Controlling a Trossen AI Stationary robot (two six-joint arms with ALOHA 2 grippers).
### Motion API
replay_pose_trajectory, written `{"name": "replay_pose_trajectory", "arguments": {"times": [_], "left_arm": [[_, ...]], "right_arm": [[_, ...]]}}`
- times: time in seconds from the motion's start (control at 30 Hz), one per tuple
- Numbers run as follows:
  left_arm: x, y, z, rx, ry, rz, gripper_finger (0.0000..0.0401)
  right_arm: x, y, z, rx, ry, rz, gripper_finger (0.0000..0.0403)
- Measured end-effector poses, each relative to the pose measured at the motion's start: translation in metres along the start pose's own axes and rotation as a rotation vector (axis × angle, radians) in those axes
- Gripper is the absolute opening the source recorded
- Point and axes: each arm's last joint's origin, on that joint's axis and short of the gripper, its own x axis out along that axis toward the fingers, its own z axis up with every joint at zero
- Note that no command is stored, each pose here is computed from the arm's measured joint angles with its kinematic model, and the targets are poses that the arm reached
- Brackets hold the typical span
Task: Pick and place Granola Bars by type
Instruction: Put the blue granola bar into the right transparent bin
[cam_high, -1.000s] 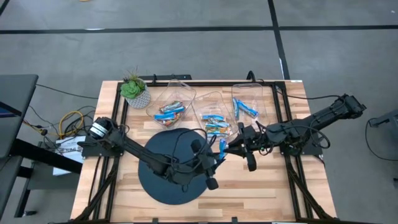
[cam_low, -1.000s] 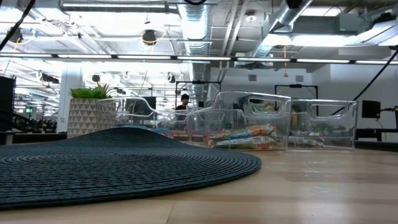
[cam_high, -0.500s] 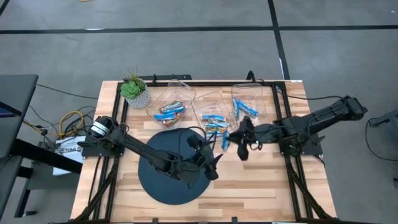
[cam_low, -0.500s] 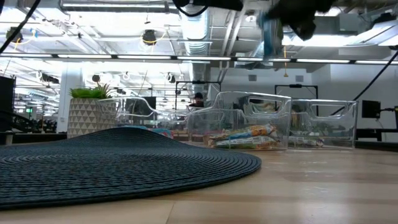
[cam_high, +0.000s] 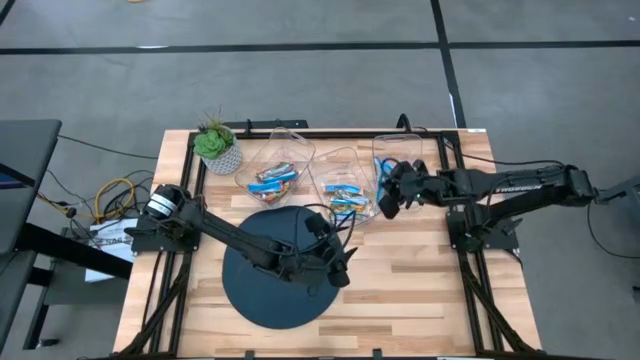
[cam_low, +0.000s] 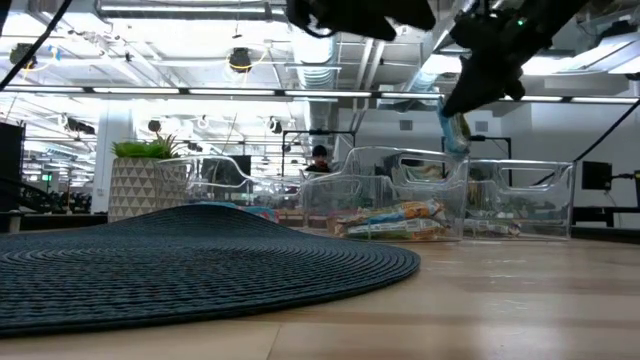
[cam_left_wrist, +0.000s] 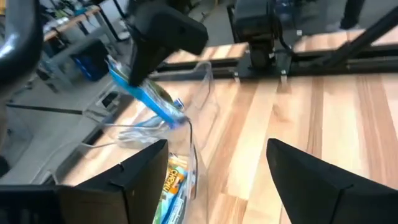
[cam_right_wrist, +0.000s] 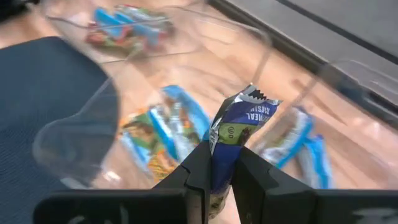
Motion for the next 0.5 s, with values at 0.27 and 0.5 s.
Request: {"name": "replay_pose_trajectory", "arguments": {"times": [0.27,0.5], "left_arm": [[0.013,0.010,-0.002,0.016,0.036,-0.058,0.0254],[0.022,0.018,-0.002,0.036,0.048,-0.090,0.0254]], "right_arm": [[-0.009,-0.033,0.001,0.058,0.041,-0.113,0.0040],[-0.005,-0.058,-0.001,0.111,0.121,-0.239,0.0040]]}}
